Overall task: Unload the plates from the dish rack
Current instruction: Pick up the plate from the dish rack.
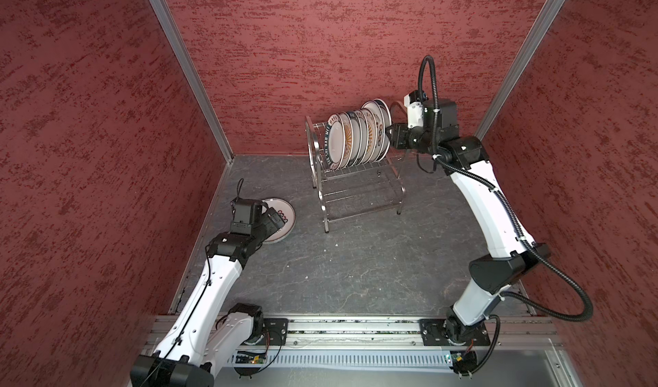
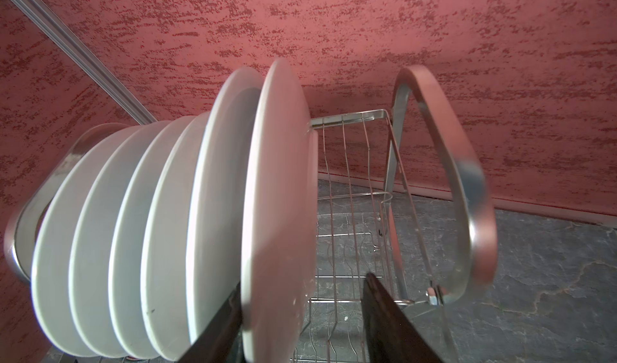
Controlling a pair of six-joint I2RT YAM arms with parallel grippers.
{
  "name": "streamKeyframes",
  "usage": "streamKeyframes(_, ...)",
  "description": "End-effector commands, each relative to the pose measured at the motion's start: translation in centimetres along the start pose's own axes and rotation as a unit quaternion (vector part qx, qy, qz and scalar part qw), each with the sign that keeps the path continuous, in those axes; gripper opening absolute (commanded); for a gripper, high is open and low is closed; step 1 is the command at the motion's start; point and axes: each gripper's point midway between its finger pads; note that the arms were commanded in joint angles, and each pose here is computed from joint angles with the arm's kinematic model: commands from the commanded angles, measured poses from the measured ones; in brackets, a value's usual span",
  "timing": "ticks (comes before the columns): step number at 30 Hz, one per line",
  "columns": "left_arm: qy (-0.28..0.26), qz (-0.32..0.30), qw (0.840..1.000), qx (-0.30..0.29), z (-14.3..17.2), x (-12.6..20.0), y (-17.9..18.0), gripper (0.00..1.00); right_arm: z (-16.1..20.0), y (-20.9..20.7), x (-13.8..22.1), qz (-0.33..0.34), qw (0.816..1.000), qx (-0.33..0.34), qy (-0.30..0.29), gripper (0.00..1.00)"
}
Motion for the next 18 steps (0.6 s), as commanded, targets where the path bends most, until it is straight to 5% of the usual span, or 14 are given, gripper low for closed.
streamKeyframes(1,-0.02,-0.014,1.0,-0.012,-0.4,0.5,0.6,0.99,0.7,-0.1,-0.6,0.0,1.0,0.004,0.018,0.52)
streamKeyframes(18,0.005,-0.015,0.999,-0.033,0.2,0.0,0.4,0.99,2.4,-0.6,-2.5,0.024,0.999,-0.002,0.046,0.47)
Point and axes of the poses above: each gripper's point midway between its finger pads, its own x axis back along the fingers, its own y axis along the line the jaws close on, z = x × y, and after that the axes turned 6 degrees about -x, right-handed
